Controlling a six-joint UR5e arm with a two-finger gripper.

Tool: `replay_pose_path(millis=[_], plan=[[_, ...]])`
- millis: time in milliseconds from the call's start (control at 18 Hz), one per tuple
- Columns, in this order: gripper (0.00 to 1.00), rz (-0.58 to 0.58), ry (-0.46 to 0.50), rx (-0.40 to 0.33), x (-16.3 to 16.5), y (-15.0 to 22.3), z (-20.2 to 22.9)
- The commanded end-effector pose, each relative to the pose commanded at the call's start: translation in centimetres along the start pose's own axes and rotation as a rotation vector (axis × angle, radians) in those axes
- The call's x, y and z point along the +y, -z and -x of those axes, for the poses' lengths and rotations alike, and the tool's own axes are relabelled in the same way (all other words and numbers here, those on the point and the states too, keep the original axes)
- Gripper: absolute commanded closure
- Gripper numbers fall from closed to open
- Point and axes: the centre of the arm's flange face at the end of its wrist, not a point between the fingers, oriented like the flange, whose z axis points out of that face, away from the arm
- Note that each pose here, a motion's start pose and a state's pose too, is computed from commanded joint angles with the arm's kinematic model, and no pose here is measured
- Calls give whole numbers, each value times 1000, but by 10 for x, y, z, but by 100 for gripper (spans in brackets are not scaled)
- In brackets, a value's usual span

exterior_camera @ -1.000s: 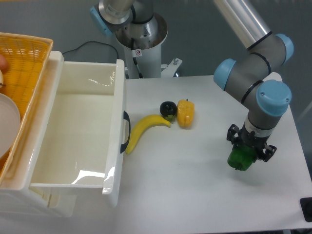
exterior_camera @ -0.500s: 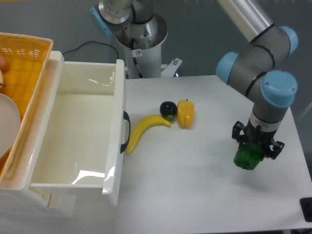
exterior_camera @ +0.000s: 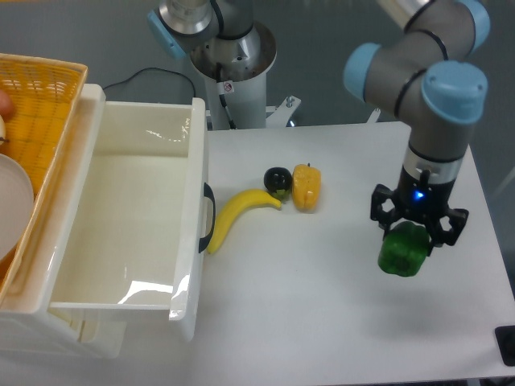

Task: Place the green pepper in the upper white drawer
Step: 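Lift the held green bell pepper up off the table with the gripper, then carry the green pepper over the banana toward the open white drawer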

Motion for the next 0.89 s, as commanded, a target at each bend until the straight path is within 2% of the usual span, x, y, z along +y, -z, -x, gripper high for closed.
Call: replay_pose_path(millis=[222, 333, 444, 722, 889], plan=[[63, -71, 67, 29, -23, 20, -32], [63, -101, 109, 77, -59, 31, -97], [63, -121, 105, 121, -71, 28, -120], [64, -163, 111, 195, -88, 42, -163], [63, -171, 100, 208, -90, 59, -182]])
